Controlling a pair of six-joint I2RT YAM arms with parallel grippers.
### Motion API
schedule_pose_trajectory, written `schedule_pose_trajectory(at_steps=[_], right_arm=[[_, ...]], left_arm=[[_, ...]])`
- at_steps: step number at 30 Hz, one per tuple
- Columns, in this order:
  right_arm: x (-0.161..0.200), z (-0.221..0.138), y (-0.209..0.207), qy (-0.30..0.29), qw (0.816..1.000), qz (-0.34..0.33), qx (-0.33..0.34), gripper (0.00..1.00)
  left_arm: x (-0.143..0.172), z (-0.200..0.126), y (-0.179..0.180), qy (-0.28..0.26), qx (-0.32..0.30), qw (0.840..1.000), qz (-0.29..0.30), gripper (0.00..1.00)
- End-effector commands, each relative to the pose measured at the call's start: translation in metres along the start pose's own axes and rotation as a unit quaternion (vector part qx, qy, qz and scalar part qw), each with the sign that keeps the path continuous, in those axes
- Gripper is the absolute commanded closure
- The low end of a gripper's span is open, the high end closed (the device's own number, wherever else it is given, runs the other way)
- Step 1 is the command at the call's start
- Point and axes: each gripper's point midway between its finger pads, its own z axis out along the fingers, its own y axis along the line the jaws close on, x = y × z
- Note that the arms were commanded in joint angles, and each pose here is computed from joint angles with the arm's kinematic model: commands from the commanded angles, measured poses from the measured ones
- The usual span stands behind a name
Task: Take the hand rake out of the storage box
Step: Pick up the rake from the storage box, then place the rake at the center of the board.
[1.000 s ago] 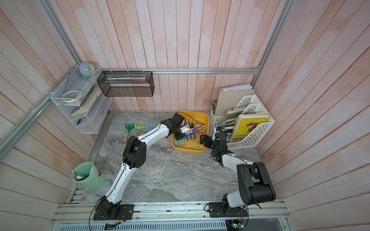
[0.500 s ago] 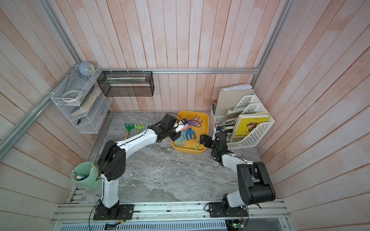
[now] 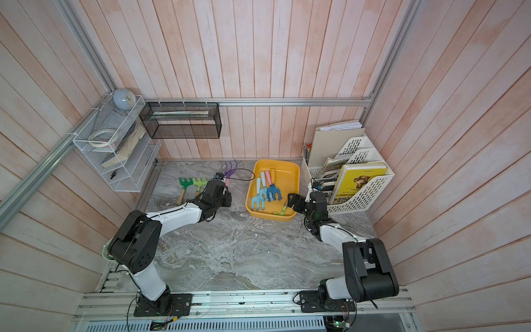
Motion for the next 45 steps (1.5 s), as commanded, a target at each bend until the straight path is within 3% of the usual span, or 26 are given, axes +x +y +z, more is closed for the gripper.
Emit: schedule_pose_trajectory(at_steps=[1, 5, 12, 18, 23, 31, 38, 45], right_arm=[[-0.003, -0.004, -0.002, -0.006, 1.000, 0.001, 0.006, 0.07], [-0.001, -0.001, -0.004, 0.002, 1.000, 0.001, 0.011, 0.07], [0.000, -0.001, -0.005, -0.002, 1.000, 0.001, 0.011, 0.07], [0.001, 0.000, -0.005, 0.002, 1.000, 0.001, 0.009, 0.07], [0.002, 0.000, -0.005, 0.002, 1.000, 0.001, 0.009, 0.07], [0.002, 0.001, -0.005, 0.003, 1.000, 0.001, 0.009, 0.07], [0.004, 0.003, -0.006, 0.006, 1.000, 0.003, 0.008, 0.07], [0.004, 0.003, -0.005, 0.007, 1.000, 0.002, 0.005, 0.08]], left_arm=[[0.000, 0.009, -0.002, 0.014, -0.002, 0.999, -0.045, 0.92], [0.014, 0.022, -0.003, 0.070, -0.012, 0.996, -0.050, 0.92], [0.033, 0.034, -0.003, 0.104, -0.014, 0.994, -0.038, 0.79], [0.039, 0.040, -0.004, 0.118, -0.016, 0.992, -0.028, 0.76], [0.041, 0.045, -0.002, 0.129, -0.020, 0.991, -0.027, 0.62], [0.029, 0.040, -0.002, 0.120, -0.023, 0.992, -0.021, 0.47], [0.004, 0.044, -0.004, 0.099, -0.025, 0.995, -0.020, 0.46], [-0.013, 0.061, 0.017, 0.096, -0.037, 0.994, -0.042, 0.43]])
